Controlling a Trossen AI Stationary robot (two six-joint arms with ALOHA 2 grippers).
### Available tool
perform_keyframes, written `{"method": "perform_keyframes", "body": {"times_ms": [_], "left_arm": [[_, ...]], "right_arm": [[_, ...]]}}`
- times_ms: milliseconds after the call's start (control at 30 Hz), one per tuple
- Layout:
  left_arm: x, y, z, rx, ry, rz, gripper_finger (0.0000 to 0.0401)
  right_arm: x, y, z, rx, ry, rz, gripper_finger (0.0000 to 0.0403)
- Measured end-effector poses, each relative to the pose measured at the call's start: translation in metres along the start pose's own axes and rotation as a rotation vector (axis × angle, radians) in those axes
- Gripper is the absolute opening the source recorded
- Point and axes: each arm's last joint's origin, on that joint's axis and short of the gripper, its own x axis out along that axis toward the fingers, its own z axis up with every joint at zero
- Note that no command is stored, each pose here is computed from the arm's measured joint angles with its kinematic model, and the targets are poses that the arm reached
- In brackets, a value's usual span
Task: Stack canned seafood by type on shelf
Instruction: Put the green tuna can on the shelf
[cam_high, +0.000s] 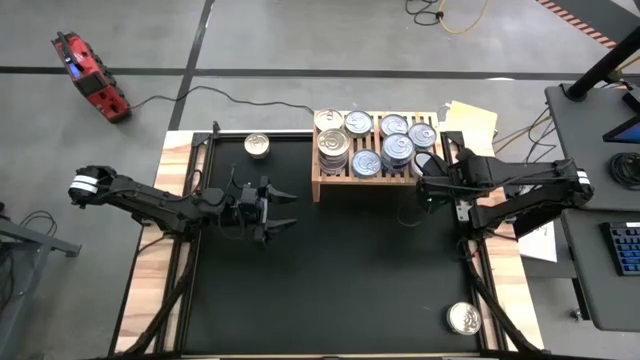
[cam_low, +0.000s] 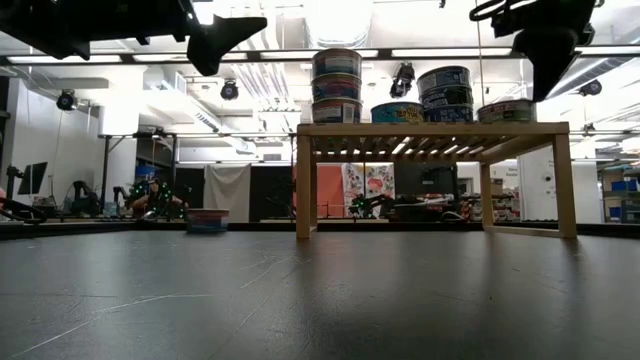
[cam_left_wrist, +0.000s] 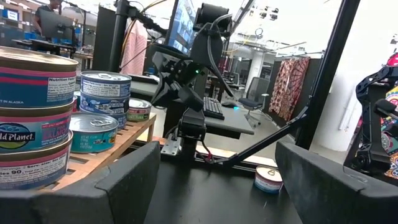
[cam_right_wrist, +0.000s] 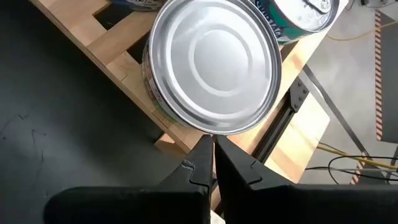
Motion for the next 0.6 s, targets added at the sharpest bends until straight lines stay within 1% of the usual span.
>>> {"method": "perform_keyframes", "body": {"times_ms": [400,500,600], "left_arm": [[0.000,0.000,0.000,0.000,0.000,0.000,0.0302],[0.000,0.000,-0.001,0.001,0.005,0.001,0.0302],[0.000,0.000,-0.002,0.008,0.024,0.005,0.0302]], "right_arm": [[-0.002,-0.001,0.003,0.014,-0.035,-0.013,0.0009],[-0.010,-0.004,0.007,0.060,-0.057,0.013,0.0009],[-0.023,-0.007,0.016,0.117,-0.113,0.064,0.0009]]}}
